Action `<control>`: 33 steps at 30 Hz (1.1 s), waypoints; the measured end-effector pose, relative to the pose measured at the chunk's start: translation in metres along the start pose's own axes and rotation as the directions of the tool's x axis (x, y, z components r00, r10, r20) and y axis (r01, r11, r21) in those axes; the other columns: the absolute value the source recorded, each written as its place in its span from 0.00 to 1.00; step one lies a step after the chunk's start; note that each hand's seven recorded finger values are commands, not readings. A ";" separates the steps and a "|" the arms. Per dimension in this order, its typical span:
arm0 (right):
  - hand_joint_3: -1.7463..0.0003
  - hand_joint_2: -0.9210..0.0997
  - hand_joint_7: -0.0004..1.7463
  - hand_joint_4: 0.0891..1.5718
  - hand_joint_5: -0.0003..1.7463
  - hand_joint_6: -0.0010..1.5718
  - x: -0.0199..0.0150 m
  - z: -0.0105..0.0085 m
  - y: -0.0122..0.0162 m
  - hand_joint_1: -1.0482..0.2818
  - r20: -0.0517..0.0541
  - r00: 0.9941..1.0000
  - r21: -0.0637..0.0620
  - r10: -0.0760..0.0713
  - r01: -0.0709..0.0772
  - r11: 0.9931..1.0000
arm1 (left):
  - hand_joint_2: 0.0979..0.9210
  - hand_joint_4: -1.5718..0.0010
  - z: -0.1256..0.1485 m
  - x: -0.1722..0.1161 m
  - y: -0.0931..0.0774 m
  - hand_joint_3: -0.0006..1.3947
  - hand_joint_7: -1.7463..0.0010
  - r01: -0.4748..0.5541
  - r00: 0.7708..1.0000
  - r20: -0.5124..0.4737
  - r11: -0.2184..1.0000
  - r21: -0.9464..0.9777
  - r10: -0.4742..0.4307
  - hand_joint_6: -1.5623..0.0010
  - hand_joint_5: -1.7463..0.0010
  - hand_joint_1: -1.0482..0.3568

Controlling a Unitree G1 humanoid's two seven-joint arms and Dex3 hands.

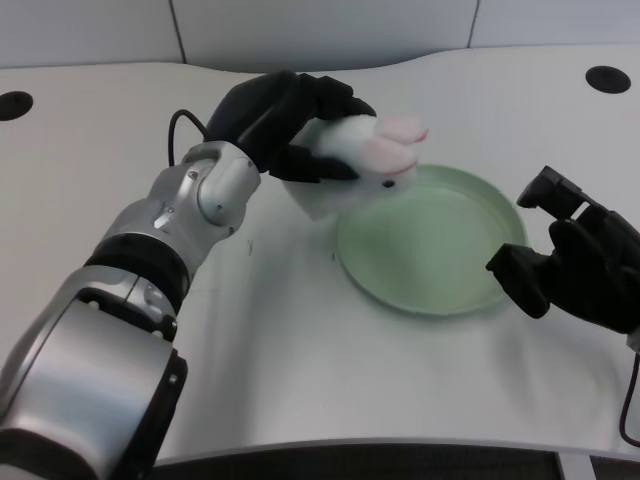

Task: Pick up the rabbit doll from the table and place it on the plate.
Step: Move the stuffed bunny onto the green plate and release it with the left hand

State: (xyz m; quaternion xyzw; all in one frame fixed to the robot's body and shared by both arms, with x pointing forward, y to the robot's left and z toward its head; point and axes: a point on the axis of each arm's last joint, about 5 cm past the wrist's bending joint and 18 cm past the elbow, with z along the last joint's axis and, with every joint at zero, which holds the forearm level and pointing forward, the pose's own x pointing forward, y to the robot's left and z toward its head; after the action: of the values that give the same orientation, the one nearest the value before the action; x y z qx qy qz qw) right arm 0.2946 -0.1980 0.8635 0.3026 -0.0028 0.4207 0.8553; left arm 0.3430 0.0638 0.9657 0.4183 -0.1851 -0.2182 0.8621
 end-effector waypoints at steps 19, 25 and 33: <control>0.96 0.00 1.00 0.65 1.00 0.51 0.0016 -0.0003 0.0006 0.34 0.004 1.000 -0.001 0.025 -0.025 1.000 | 1.00 0.63 0.028 0.007 -0.031 0.02 0.56 0.142 0.984 0.107 0.989 0.027 -0.144 0.48 0.23 0.63; 0.97 0.00 1.00 0.65 1.00 0.52 0.0016 -0.0004 0.0006 0.33 0.005 1.000 -0.001 0.025 -0.025 1.000 | 0.98 0.67 0.028 0.006 -0.034 0.00 0.65 0.164 0.980 0.107 0.985 0.044 -0.168 0.55 0.32 0.53; 0.97 0.00 1.00 0.65 1.00 0.52 0.0017 -0.0002 0.0006 0.34 0.006 1.000 -0.006 0.027 -0.027 1.000 | 1.00 0.75 0.026 0.008 -0.028 0.11 0.98 0.239 0.971 0.051 0.958 -0.156 -0.234 0.66 0.77 0.35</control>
State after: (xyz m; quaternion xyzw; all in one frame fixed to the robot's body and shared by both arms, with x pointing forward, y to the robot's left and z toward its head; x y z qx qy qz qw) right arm 0.2952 -0.1964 0.8641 0.3013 -0.0108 0.4311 0.8504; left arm 0.3308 0.0271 0.9593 0.3629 -0.1292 -0.3405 0.8577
